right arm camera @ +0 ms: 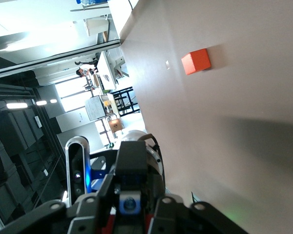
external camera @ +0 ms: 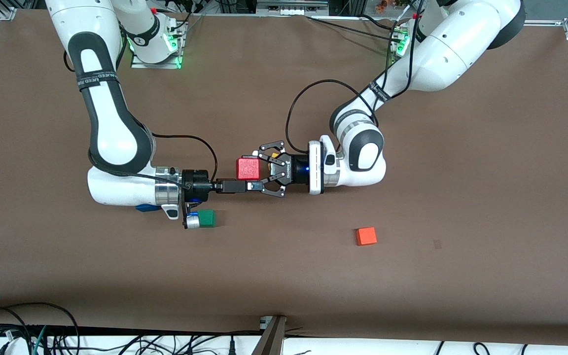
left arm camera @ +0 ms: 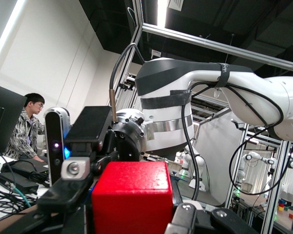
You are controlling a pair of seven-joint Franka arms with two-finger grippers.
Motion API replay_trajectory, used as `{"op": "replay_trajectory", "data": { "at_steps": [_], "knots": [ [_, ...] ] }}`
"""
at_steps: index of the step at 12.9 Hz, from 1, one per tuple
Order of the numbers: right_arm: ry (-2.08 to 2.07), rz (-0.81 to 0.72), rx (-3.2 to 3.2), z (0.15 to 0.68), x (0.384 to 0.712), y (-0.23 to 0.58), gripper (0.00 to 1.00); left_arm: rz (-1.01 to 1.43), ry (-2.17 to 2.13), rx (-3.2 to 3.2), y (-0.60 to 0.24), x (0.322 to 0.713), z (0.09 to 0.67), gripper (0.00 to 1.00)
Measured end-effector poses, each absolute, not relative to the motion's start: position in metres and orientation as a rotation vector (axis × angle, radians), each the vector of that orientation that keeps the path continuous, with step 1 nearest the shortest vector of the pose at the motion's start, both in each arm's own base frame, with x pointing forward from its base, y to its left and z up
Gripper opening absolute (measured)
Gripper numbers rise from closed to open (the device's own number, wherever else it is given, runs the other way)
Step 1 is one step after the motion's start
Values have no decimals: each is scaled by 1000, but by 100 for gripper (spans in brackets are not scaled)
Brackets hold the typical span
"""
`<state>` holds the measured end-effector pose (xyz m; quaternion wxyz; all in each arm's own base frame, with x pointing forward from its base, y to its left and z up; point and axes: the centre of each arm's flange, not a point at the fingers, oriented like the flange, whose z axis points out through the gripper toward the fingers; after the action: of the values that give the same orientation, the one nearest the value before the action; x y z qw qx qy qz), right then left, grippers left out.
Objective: Pass red block to right arm, stack on blue
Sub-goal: 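Close the right gripper on the red cube held by the left gripper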
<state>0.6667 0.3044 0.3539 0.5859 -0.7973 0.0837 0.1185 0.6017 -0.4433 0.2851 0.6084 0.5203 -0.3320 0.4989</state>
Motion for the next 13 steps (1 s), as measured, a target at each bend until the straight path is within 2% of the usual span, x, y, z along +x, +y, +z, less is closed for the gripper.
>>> {"op": "replay_trajectory", "data": {
  "at_steps": [3, 5, 8, 10, 13],
  "knots": [
    [198, 277, -1857, 358, 667, 304, 31, 1155, -760, 1198, -444, 602, 288, 56],
    [201, 275, -1861, 356, 668, 301, 46, 1158, -750, 1188, -446, 601, 293, 56],
    [200, 284, -1863, 353, 669, 296, 81, 1163, -745, 1179, -447, 602, 298, 56],
    [189, 299, -1858, 355, 669, 290, 100, 1163, -743, 1178, -446, 603, 298, 56],
    [183, 316, -1853, 365, 670, 280, 100, 1159, -739, 1179, -447, 602, 298, 56]
  ]
}}
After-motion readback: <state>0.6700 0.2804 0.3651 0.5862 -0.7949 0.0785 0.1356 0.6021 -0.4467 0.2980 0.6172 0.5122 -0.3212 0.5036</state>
